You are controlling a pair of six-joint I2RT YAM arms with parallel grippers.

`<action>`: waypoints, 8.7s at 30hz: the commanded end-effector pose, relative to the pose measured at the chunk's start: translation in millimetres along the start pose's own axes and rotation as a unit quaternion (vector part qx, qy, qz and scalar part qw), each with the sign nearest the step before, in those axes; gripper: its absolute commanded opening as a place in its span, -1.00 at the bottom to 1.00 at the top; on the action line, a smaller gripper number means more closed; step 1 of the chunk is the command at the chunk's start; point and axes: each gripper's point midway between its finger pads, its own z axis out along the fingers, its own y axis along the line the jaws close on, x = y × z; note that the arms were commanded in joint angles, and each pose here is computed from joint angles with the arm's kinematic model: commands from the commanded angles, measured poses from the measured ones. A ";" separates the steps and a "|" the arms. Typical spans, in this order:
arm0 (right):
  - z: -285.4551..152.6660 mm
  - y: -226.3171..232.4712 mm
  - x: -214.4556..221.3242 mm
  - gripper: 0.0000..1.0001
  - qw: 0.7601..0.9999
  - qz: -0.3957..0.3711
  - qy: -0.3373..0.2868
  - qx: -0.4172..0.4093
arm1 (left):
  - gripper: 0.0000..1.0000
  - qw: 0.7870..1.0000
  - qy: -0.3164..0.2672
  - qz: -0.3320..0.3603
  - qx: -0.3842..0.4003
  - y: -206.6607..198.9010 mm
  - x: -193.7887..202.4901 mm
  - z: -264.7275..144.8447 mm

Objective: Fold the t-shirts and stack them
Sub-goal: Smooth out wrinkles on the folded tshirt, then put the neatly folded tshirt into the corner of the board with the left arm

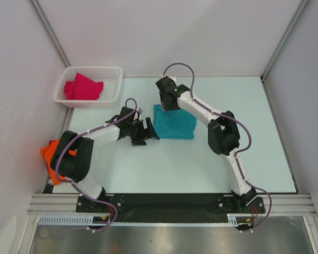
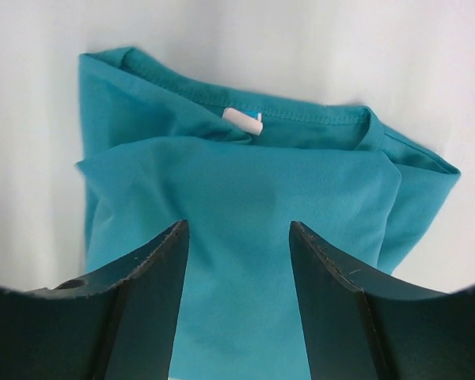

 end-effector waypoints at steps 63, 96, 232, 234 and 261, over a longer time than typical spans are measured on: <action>-129.8 -43.9 30.7 0.18 0.990 0.127 -0.058 -0.018 | 0.89 0.996 -0.078 0.037 -0.002 -16.6 -33.4 -46.3; -170.5 -74.8 36.6 0.18 0.992 0.106 -0.071 0.005 | 0.99 0.984 -0.124 -0.061 0.111 -3.9 -78.9 -29.3; -279.6 -99.3 6.5 0.16 0.982 0.099 -0.134 -0.090 | -1.00 0.864 -0.474 -0.167 -0.013 118.3 -244.7 -442.1; -280.6 -102.3 2.7 0.15 0.982 0.100 -0.137 -0.086 | -1.00 0.863 -0.474 -0.174 -0.022 125.7 -249.0 -441.5; -286.5 -134.5 50.5 0.15 0.989 0.098 -0.097 -0.052 | -1.00 0.902 -0.362 -0.217 -0.090 158.1 -117.6 -324.0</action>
